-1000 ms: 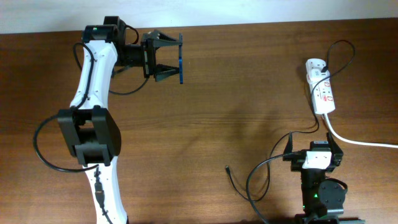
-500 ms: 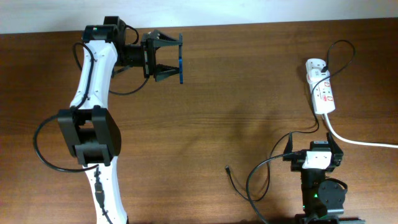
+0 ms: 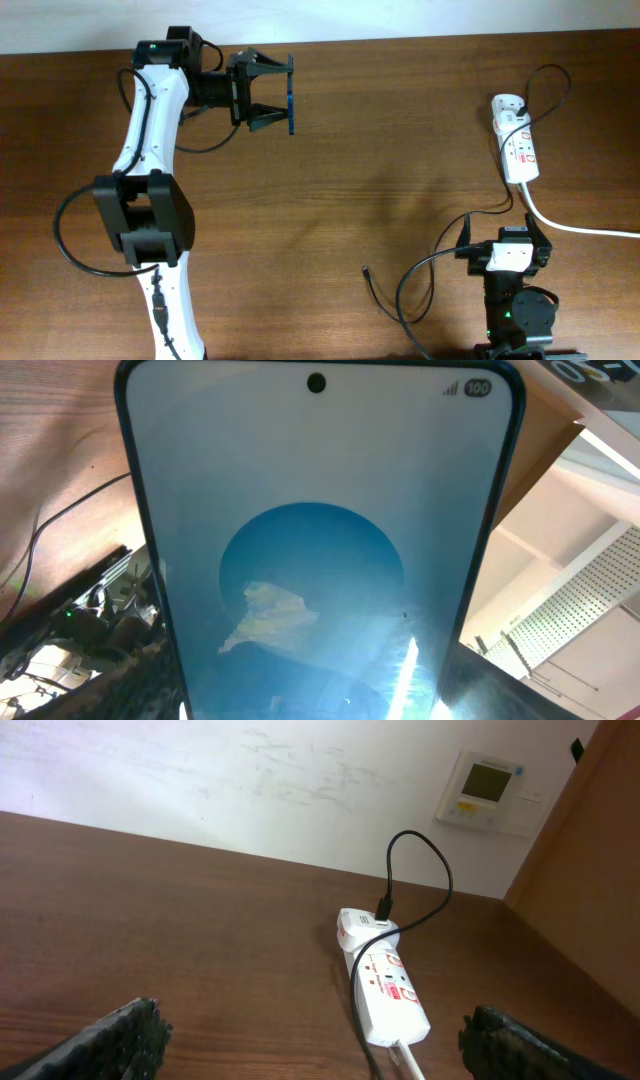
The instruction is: Plug charger to phone and switch on socket
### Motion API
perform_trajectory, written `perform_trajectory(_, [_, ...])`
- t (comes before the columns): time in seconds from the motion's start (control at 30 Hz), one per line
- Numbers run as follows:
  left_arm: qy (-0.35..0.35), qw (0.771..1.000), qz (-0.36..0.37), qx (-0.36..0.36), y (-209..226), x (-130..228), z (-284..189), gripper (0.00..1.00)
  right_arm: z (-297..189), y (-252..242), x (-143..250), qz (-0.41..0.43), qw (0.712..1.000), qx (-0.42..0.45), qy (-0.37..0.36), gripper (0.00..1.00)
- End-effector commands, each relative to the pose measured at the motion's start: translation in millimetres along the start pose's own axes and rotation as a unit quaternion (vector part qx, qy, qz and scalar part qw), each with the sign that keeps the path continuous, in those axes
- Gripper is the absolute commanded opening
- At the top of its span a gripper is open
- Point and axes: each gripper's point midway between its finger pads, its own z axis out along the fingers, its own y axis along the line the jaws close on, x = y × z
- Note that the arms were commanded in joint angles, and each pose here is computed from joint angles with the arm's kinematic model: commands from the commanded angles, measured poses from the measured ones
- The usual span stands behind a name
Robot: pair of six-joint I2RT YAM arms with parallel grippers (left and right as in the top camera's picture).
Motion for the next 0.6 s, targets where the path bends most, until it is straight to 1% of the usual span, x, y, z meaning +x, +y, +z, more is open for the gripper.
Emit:
perform_trajectory(0.0, [0.011,0.999,0.015,0.027,-17.8,8.7,-5.0,0.79,0.1,-1.9,3.9,-0.002,1.000,0.006,0.005,0.98])
perform_trajectory(0.57, [0.011,0.999,0.015,0.027,-17.8,8.8,-5.0,0.79,0.1,-1.9,3.9,-0.002,1.000,0.006,0.005,0.98])
